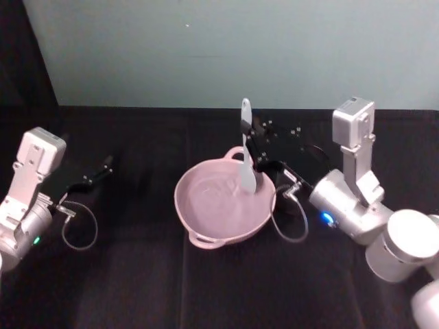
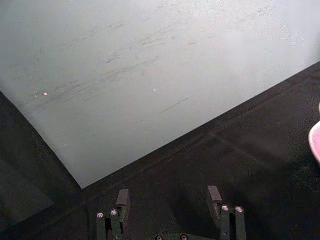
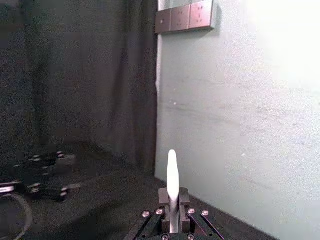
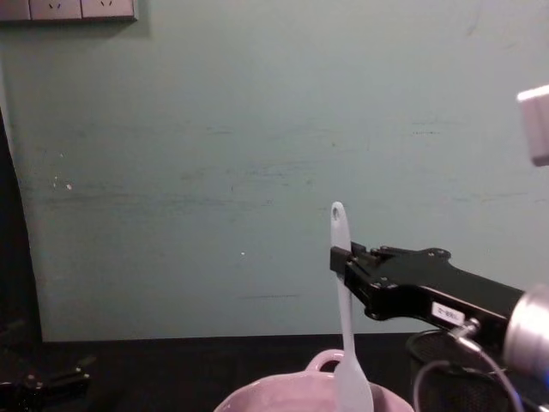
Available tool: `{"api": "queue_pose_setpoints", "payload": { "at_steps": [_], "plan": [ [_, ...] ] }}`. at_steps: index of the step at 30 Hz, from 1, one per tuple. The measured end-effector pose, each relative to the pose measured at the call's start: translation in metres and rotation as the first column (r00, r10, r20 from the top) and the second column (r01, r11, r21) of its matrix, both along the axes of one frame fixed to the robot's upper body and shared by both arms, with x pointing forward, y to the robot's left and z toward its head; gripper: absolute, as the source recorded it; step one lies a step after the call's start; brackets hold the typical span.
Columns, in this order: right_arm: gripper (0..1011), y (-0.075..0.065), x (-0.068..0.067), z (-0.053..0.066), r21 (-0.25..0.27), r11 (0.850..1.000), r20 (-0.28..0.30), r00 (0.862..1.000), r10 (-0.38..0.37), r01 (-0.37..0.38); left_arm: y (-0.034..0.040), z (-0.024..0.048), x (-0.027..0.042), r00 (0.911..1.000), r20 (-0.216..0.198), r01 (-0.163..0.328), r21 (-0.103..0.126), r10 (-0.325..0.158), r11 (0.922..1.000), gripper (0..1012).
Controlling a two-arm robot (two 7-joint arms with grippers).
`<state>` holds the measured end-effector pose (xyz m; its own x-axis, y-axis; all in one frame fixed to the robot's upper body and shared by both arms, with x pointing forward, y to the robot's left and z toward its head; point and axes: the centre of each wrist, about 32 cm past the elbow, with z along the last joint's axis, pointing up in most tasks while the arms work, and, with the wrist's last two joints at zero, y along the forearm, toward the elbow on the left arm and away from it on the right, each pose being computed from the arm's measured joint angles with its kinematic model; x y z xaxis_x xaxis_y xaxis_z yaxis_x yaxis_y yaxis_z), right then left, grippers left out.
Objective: Use the one hand to pick up the spoon and stir the clear water in the bowl.
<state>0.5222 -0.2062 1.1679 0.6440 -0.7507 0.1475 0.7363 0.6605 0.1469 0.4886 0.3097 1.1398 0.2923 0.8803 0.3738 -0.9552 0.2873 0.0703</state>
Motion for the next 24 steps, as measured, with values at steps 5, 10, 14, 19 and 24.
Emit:
{"api": "queue_pose_setpoints", "payload": {
  "at_steps": [5, 10, 14, 19, 24],
  "plan": [
    [113, -0.005, -0.019, 0.003, 0.026, 0.998, -0.075, 0.996, 0.056, -0.054, 0.0000, 0.0000, 0.0000, 1.0000, 0.000, 0.000, 0.000, 0.000, 1.0000, 1011],
    [114, 0.002, -0.028, 0.004, 0.060, 0.993, -0.122, 0.986, 0.113, -0.106, 0.0000, 0.0000, 0.0000, 1.0000, 0.000, 0.000, 0.000, 0.000, 1.0000, 1011],
    [113, 0.017, -0.027, 0.004, 0.091, 0.984, -0.159, 0.973, 0.168, -0.155, 0.0000, 0.0000, 0.0000, 1.0000, 0.000, 0.000, 0.000, 0.000, 1.0000, 1011],
    [113, 0.033, -0.016, 0.000, 0.113, 0.979, -0.162, 0.969, 0.188, -0.171, 0.0000, 0.0000, 0.0000, 1.0000, 0.000, 0.000, 0.000, 0.000, 1.0000, 1011],
    [113, 0.043, 0.000, -0.005, 0.128, 0.983, -0.127, 0.980, 0.151, -0.135, 0.0000, 0.0000, 0.0000, 1.0000, 0.000, 0.000, 0.000, 0.000, 1.0000, 1011]
  ]
}}
